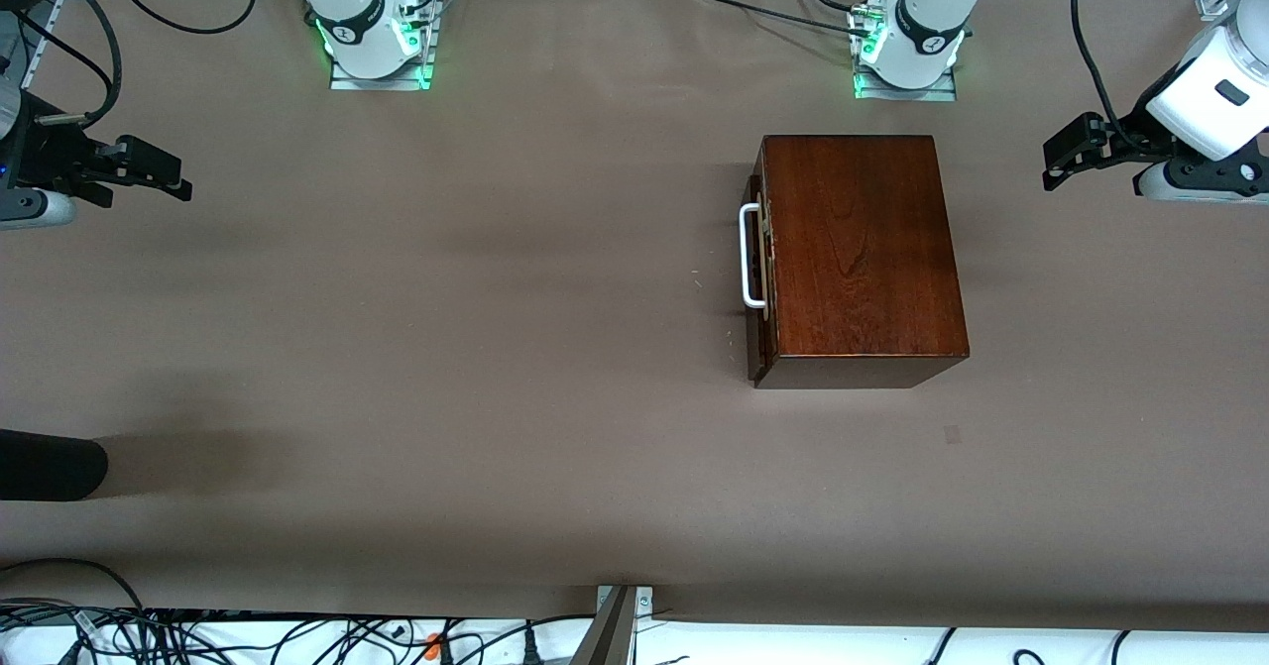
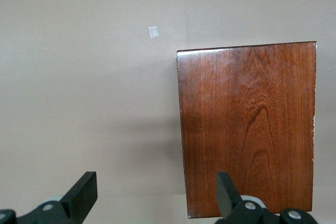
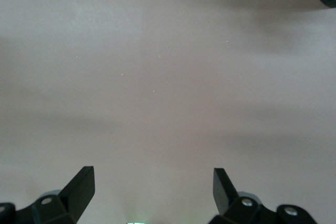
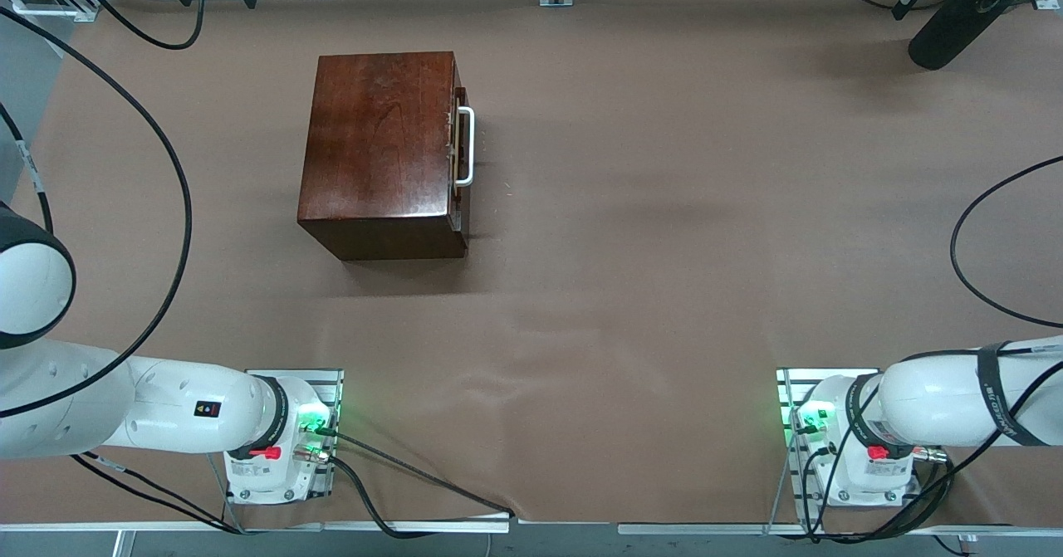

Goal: Open drawer, take yellow block, close drawer
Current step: 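Reach the left gripper to the white drawer handle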

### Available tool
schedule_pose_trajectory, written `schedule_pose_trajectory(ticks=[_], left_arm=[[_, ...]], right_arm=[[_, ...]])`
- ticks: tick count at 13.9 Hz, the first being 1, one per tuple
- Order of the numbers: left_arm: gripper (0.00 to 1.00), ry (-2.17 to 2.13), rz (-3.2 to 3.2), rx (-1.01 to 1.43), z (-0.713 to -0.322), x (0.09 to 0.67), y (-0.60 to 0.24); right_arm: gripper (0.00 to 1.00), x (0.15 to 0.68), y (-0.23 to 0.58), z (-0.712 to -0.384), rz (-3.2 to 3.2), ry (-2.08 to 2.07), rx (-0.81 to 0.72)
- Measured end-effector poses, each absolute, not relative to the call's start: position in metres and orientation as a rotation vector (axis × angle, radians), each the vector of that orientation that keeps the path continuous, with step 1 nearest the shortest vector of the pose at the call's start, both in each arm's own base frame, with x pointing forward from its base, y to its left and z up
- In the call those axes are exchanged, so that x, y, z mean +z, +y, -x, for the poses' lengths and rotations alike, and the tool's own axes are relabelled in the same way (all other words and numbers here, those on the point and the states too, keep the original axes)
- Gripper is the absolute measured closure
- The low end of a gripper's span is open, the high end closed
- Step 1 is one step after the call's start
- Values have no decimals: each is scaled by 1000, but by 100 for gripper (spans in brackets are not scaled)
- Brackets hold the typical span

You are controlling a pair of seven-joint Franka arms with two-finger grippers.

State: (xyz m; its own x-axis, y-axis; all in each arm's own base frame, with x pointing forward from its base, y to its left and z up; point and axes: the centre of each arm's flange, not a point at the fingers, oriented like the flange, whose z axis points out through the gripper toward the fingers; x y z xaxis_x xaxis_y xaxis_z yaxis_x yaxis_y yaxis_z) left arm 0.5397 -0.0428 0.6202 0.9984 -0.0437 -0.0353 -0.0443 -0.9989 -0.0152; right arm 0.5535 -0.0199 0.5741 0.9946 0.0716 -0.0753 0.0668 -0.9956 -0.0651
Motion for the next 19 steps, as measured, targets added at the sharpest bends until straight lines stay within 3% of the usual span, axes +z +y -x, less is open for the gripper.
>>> schedule_pose_trajectory(ticks=[10,15,19], left_arm=[[0,81,3124,51,-542,620,-55],[0,14,3128,31,-543,620,-147],[0,-21,3136,42,-521,615,-233]], right_arm=[[0,574,-20,-553,3075,-107,119],[0,574,-20,-553,3075,-107,120],[0,574,-20,-553,3075,-107,120]])
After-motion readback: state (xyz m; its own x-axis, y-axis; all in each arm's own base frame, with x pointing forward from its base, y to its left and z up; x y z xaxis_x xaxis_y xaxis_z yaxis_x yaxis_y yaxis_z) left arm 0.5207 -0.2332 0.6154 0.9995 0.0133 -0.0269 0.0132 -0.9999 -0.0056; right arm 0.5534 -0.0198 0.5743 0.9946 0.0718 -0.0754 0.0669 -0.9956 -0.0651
